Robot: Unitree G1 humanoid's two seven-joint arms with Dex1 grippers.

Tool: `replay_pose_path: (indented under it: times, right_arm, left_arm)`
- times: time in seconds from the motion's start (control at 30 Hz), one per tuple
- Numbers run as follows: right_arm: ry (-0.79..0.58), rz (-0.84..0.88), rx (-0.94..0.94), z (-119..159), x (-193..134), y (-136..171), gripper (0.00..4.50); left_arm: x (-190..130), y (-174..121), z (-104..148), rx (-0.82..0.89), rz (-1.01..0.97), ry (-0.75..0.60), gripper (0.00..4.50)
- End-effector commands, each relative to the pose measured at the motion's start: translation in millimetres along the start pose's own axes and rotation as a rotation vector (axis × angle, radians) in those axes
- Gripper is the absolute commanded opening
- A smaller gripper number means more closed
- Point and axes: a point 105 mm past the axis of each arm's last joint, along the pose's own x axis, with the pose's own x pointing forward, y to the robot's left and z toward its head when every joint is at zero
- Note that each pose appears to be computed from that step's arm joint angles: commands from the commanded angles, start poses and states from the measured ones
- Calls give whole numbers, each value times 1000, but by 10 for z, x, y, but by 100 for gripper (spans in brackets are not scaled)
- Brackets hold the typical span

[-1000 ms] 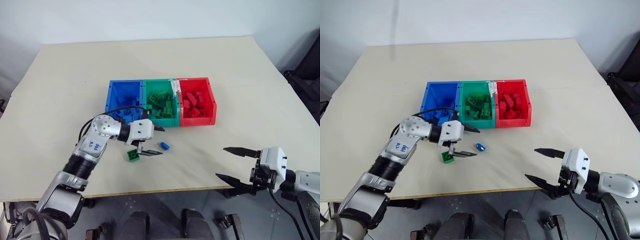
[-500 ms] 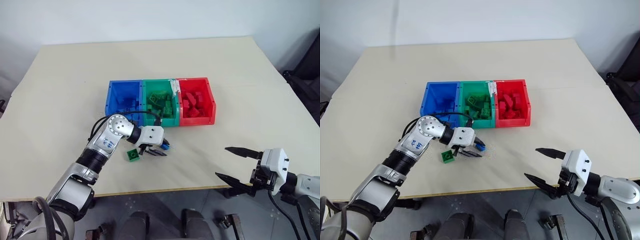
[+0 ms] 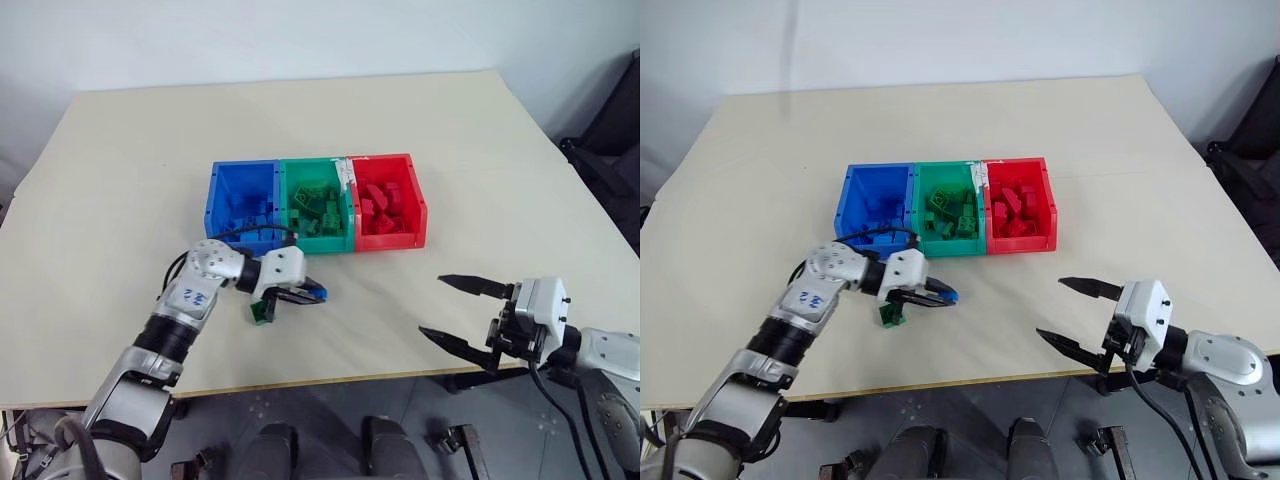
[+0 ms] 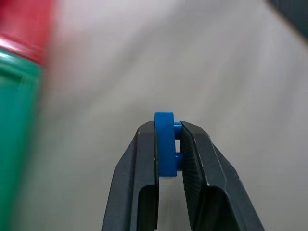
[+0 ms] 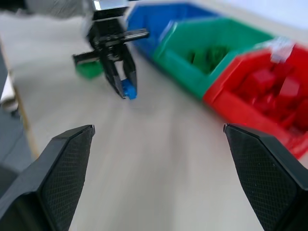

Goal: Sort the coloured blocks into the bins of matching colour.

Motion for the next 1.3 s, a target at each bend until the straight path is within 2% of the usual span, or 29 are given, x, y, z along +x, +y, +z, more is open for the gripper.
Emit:
replay_pose_path:
  times: [0.03, 0.17, 0.23, 0.4, 0.53, 0.6, 0.73, 0.93, 1.07, 1.1, 1.17, 1.3]
  right_arm:
    - [-75, 10, -4, 110, 110, -29, 450]
    - [-132, 26, -30, 201, 218, -70, 450]
    - [-150, 23, -41, 234, 250, -103, 450]
    - [-152, 22, -47, 212, 292, -126, 450]
    - [-150, 21, -48, 191, 297, -121, 450]
    - [-148, 19, -49, 184, 292, -126, 450]
    - [-145, 18, -54, 179, 278, -139, 450]
    - [-137, 27, -62, 155, 266, -169, 450]
    - [-107, 82, -67, 110, 268, -160, 450]
    - [-99, 94, -71, 98, 262, -160, 450]
    - [-75, 124, -76, 70, 243, -154, 450]
    - [-31, 200, -89, 10, 214, -99, 450]
  left_arm:
    - [-312, 130, 212, -19, 177, -128, 34]
    - [-737, 337, 311, -127, 472, -252, 34]
    - [-881, 437, 307, -164, 592, -260, 34]
    - [-1012, 760, 179, -255, 821, -197, 34]
    - [-892, 808, 114, -249, 796, -139, 34]
    - [-873, 827, 108, -273, 802, -152, 106]
    - [-953, 834, 122, -281, 816, -166, 216]
    - [-1324, 675, 107, -222, 840, -175, 407]
    - [-1645, 225, -67, -130, 744, -114, 407]
    - [-1694, 134, -130, -144, 723, -87, 407]
    - [-1774, -95, -258, -187, 652, -18, 440]
    - [-1961, -363, -407, -210, 637, 84, 446]
